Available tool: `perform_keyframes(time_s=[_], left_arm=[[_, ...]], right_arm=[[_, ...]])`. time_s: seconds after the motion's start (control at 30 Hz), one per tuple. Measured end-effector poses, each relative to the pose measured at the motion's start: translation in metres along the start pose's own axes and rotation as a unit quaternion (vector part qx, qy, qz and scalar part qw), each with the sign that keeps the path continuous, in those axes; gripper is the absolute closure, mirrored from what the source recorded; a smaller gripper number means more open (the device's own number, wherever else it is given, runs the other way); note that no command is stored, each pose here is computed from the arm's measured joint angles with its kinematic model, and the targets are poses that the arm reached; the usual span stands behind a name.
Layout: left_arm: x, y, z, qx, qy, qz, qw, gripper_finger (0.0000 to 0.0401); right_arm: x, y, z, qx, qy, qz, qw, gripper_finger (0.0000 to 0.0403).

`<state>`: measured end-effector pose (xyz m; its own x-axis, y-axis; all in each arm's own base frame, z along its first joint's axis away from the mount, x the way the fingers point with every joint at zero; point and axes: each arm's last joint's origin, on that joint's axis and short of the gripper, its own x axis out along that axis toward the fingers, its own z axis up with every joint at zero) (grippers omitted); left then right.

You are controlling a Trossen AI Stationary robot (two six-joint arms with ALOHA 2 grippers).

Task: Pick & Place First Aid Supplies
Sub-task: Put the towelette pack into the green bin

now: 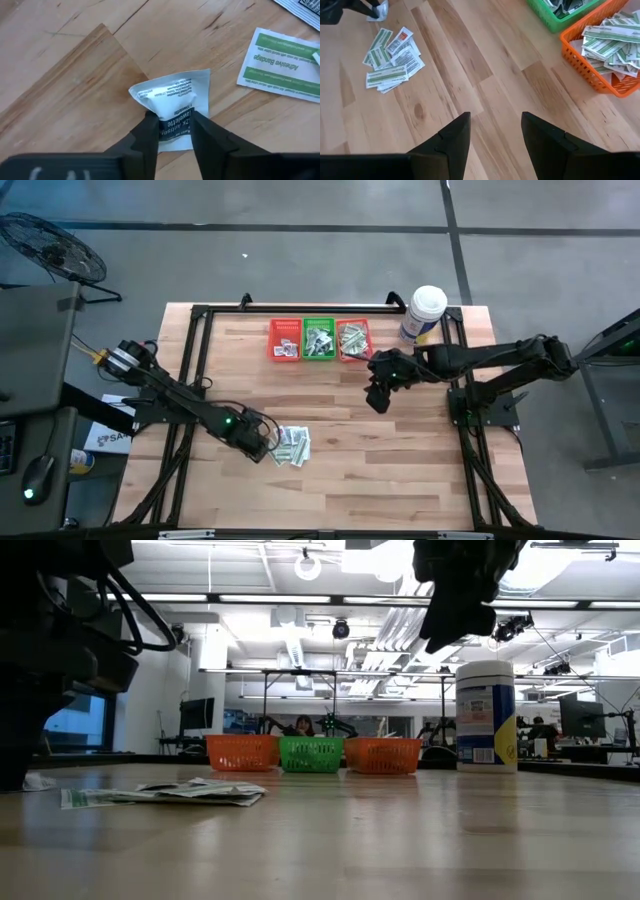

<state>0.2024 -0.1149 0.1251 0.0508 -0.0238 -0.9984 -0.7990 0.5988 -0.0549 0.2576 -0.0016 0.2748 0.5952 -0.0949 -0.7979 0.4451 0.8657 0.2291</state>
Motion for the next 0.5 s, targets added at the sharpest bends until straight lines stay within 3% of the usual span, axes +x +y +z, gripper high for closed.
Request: perform_keyframes(time_s=[0.37, 0.5], left_arm=[[-0.021, -0.018, 0.004, 0.014, -0.03, 0.002, 0.999, 0.0388], [-0.024, -0.02, 0.005, 0.014, -0.04, 0.001, 0.999, 0.0389]], right_arm=[[-0.001, 0.01, -0.005, -0.006, 0.0, 0.015, 1.0, 0.0233], [-0.002, 0.017, -0.004, -0.011, -0.014, 0.033, 0.999, 0.0233]])
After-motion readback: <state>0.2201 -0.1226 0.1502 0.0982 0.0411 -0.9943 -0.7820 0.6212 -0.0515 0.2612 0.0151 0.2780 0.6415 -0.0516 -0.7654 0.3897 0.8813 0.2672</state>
